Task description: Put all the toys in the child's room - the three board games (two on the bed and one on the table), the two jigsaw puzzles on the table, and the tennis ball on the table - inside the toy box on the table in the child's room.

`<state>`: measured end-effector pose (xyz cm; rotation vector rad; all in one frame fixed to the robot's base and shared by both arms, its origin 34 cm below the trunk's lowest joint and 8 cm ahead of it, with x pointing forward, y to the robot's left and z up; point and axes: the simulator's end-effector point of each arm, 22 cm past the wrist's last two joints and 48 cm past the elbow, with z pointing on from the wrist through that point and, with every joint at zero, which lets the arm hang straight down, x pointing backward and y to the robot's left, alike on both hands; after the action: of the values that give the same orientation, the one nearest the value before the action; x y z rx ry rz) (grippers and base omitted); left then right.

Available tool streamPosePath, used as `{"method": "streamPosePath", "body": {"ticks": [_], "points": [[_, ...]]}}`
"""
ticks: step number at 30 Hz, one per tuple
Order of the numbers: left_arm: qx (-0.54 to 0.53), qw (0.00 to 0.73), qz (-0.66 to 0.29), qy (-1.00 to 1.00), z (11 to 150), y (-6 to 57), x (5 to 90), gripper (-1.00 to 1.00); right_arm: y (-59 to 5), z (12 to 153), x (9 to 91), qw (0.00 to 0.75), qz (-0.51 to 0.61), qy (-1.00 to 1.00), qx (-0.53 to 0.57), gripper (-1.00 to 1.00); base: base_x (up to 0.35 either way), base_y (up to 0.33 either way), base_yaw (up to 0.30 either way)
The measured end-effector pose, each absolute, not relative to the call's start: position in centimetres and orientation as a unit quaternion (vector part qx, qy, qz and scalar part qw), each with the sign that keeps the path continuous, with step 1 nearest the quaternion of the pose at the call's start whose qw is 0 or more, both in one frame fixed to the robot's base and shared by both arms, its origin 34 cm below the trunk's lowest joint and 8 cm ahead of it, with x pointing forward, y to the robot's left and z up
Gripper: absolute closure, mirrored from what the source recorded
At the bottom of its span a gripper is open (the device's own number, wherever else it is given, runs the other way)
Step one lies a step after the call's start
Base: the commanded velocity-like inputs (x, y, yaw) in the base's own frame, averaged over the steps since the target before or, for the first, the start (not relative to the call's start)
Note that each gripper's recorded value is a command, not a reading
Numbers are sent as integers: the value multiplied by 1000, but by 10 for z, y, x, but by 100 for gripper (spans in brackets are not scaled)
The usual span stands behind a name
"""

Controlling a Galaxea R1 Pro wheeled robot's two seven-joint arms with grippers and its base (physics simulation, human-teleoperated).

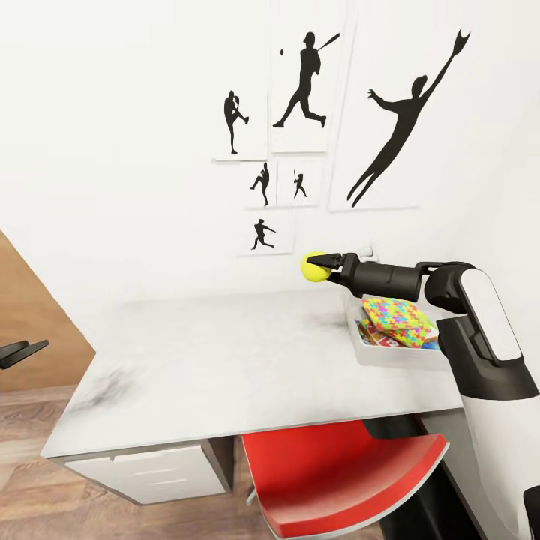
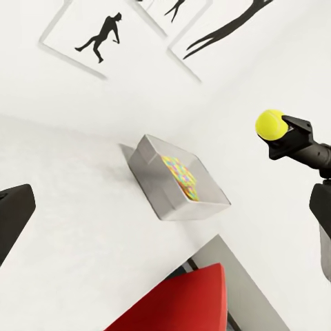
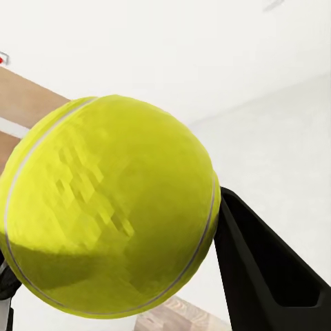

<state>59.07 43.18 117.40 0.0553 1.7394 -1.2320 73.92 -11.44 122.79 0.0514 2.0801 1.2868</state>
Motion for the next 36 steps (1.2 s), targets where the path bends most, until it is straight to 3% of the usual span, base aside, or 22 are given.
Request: {"method": "streamPosePath", "body": {"ticks": [30, 36], "points": [[33, 499, -505, 703, 1195, 432, 583, -100, -125, 1257, 732, 365, 487, 793, 12, 100, 0, 0, -130], [36, 502, -505, 701, 1199, 432, 581, -100, -163, 1275, 741, 397, 460, 794, 20, 100, 0, 0, -163]]}}
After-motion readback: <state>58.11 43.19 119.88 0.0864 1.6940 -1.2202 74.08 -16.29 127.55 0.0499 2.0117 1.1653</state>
